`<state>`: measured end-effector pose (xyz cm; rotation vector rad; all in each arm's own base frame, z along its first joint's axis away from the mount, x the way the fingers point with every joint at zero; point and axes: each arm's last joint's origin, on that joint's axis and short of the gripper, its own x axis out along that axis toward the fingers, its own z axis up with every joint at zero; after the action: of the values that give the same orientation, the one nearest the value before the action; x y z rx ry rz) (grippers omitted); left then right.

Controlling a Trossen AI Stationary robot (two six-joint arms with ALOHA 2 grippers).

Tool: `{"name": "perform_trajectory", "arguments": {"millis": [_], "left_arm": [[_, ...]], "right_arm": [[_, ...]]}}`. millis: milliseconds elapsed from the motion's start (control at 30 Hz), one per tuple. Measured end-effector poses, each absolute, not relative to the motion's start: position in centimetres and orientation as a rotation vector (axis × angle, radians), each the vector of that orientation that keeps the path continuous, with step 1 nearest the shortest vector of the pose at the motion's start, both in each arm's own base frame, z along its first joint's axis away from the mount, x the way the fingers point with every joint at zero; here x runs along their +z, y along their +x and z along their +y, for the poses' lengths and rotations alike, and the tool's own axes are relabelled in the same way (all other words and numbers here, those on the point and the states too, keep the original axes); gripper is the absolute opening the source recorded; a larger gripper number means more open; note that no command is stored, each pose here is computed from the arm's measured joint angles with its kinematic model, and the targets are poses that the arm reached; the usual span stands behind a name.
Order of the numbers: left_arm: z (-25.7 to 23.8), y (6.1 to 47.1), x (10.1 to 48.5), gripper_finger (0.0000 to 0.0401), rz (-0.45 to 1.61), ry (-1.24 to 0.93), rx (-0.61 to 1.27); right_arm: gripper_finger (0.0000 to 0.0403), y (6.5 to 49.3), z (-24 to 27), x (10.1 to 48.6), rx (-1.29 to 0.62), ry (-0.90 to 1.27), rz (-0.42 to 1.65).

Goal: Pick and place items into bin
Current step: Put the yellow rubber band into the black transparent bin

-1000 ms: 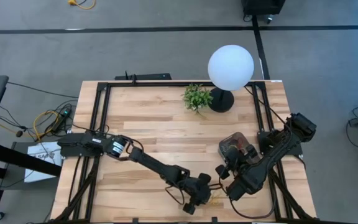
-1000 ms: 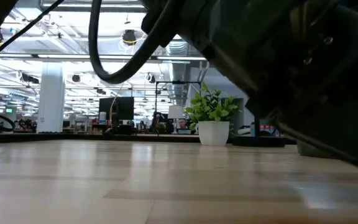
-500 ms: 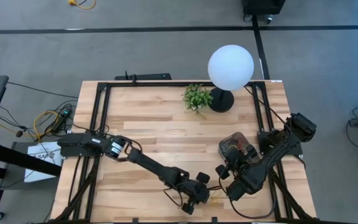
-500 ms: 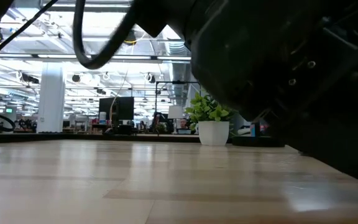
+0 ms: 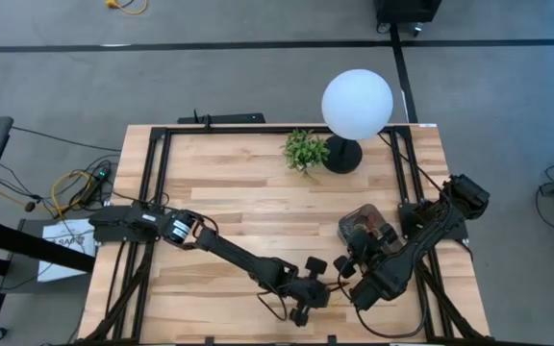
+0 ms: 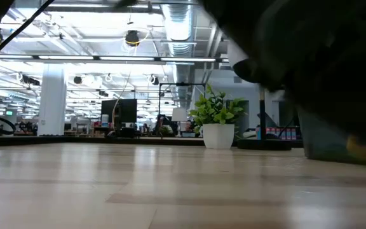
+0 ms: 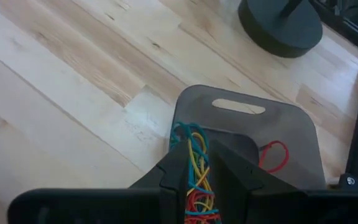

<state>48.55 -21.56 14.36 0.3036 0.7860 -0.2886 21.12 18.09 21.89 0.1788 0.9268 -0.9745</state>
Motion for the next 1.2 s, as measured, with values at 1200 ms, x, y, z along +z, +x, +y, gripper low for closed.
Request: {"name": "perform_trajectory", "arguments": {"millis": [1200], "left_arm": [[-24.0, 44.4, 17.0, 0.0000, 0.815, 0.710, 0.378]], "right_arm": [[0.0055, 19.6, 23.3, 18.7, -0.459, 0.107, 0.960]]}}
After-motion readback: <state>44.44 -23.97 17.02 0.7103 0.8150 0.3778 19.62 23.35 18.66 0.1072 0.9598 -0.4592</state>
